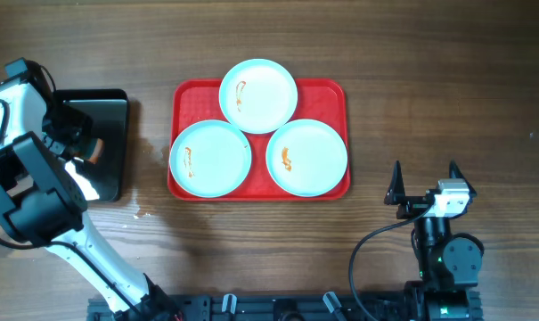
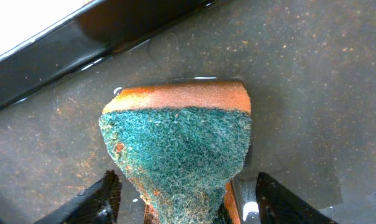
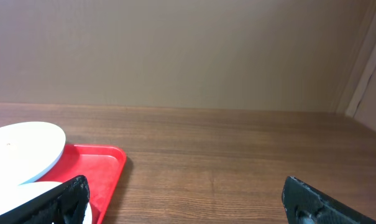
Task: Clean dirty plates on tray and stack at the side
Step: 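Lower the left gripper and grasp the green-orange sponge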
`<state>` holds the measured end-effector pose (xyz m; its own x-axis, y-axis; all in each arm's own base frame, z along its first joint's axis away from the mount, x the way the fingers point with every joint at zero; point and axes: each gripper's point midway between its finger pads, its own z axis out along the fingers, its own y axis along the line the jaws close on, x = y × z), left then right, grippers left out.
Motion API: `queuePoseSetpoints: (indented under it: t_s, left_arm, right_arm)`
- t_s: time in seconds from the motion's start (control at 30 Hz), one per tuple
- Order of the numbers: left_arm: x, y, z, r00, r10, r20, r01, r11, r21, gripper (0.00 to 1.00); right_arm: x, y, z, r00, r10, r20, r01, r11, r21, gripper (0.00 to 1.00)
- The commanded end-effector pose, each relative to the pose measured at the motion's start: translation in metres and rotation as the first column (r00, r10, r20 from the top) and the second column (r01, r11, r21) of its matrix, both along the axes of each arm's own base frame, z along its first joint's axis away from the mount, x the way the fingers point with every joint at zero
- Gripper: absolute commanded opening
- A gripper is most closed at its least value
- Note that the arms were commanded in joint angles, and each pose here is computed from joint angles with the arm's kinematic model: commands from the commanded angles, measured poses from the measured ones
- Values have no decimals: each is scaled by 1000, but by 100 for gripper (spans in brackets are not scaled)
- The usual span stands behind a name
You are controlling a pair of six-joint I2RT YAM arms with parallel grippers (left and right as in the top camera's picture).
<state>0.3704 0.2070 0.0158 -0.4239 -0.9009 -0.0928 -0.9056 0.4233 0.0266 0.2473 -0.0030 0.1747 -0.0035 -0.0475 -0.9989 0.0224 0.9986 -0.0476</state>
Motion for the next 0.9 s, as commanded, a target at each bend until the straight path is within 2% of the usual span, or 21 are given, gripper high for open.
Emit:
queuePoseSetpoints:
  t_s: [0.0, 0.4, 0.53, 0.6, 0.67, 0.87]
  left_arm:
    - [-2, -2, -8, 1000, 1, -14, -1, 1000, -19, 68]
    - [-5, -4, -17, 999, -3, -37, 2, 1000, -29, 54]
    - [-6, -4, -17, 999, -3, -42, 2, 999, -32, 36]
    - [-6, -4, -17, 999, -3, -43, 2, 999, -32, 24]
    - [-7, -5, -17, 999, -3, -46, 2, 999, -33, 4]
    - [-13, -8, -12, 998, -3, -62, 1, 999, -42, 4]
  right_arm:
    - [-1, 1, 3, 1000, 6, 12, -6, 1000, -5, 100]
    - [-1, 1, 3, 1000, 6, 12, -6, 1000, -5, 100]
    - [-1, 1, 3, 1000, 6, 12, -6, 1000, -5, 100]
    - [-1, 1, 3, 1000, 6, 13, -6, 1000, -5, 100]
    - [-1, 1, 3, 1000, 6, 12, -6, 1000, -5, 100]
    - [-1, 1, 3, 1000, 6, 12, -6, 1000, -5, 100]
